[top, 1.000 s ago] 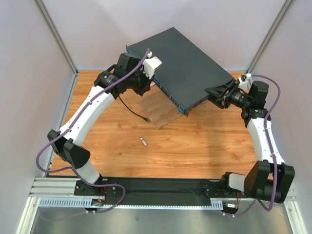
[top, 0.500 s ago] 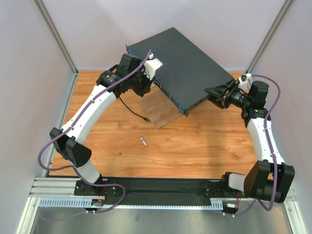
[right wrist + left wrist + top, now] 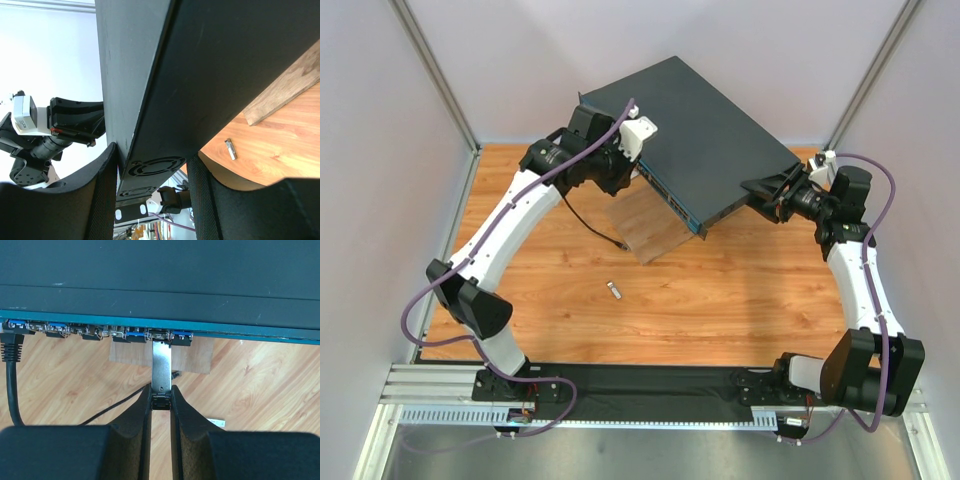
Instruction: Insert the plug into the switch port
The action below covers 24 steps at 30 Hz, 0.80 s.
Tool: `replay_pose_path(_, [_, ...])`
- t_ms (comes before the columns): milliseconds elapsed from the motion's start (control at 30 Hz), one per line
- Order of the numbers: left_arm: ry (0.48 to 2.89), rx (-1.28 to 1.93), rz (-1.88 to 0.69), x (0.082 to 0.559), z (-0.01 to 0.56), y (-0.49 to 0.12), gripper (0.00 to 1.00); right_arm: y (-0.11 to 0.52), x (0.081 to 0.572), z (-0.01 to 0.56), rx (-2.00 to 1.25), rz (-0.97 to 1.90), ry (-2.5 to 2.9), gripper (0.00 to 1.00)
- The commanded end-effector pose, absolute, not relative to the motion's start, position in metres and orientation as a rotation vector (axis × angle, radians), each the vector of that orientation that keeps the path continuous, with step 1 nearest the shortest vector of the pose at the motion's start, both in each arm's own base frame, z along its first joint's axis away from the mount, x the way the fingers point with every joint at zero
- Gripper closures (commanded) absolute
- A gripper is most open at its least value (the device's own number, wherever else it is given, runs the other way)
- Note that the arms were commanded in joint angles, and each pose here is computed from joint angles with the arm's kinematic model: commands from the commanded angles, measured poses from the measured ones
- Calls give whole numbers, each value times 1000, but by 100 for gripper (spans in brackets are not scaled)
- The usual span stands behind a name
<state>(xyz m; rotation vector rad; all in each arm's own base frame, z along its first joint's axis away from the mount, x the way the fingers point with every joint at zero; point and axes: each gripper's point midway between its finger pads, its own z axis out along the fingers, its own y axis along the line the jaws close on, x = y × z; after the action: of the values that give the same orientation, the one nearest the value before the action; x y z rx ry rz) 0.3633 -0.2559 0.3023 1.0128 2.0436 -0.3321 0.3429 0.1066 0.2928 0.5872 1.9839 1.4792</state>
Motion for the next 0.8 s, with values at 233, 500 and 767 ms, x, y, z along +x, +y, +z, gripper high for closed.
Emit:
replay_pose_path(233, [1893,1000,-385,381,335,-287,100,97,364,302,332,1269,1898,100])
replay_pose_path(500, [1869,1017,-444,378,345,-307,100,97,364,301,335,1270,1900,100])
replay_pose_path(767, [1924,1007,-470,377,328,-310,100,97,364,300,332,1269,1903,100])
